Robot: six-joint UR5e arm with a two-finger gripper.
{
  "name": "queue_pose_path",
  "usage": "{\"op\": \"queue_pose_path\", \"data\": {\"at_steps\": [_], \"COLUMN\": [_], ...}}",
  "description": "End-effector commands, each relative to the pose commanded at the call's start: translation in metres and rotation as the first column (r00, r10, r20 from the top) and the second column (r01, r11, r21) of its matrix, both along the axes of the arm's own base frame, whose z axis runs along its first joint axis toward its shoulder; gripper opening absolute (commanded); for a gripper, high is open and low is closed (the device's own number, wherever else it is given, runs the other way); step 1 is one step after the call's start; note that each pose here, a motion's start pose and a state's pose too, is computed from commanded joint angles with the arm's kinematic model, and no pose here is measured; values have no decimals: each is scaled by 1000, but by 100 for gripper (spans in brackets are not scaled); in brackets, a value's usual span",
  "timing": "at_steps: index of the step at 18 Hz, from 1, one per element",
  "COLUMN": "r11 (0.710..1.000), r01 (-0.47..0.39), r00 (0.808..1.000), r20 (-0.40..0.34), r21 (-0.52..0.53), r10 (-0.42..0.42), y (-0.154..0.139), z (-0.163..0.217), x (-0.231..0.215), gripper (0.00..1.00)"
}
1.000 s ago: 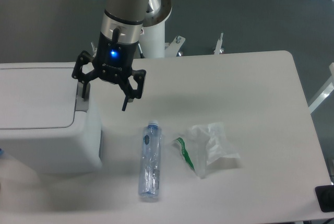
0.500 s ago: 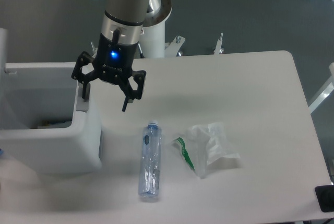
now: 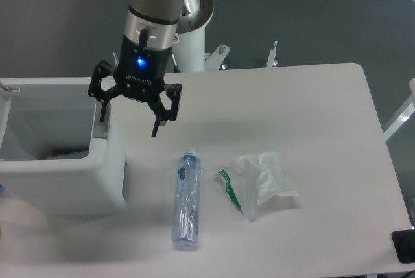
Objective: Open the trash can
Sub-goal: 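Keep the gripper still while the trash can lid swings open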
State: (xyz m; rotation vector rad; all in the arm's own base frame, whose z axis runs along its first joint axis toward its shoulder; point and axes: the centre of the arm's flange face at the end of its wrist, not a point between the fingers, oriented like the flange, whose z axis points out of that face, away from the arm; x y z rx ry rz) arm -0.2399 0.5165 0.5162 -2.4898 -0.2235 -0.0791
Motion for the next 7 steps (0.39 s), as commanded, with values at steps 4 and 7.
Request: {"op": "queue_pose_path", "data": {"at_steps": [4,7], "r11": [998,992], "r01": [-1,0], "r00": [993,981], "r20": [-121,-194], "r21": [-64,-130], "r10": [-6,-26], "y": [-12,-19], "z": [-2,-10], "x": [-20,-32], "gripper": [100,100]}}
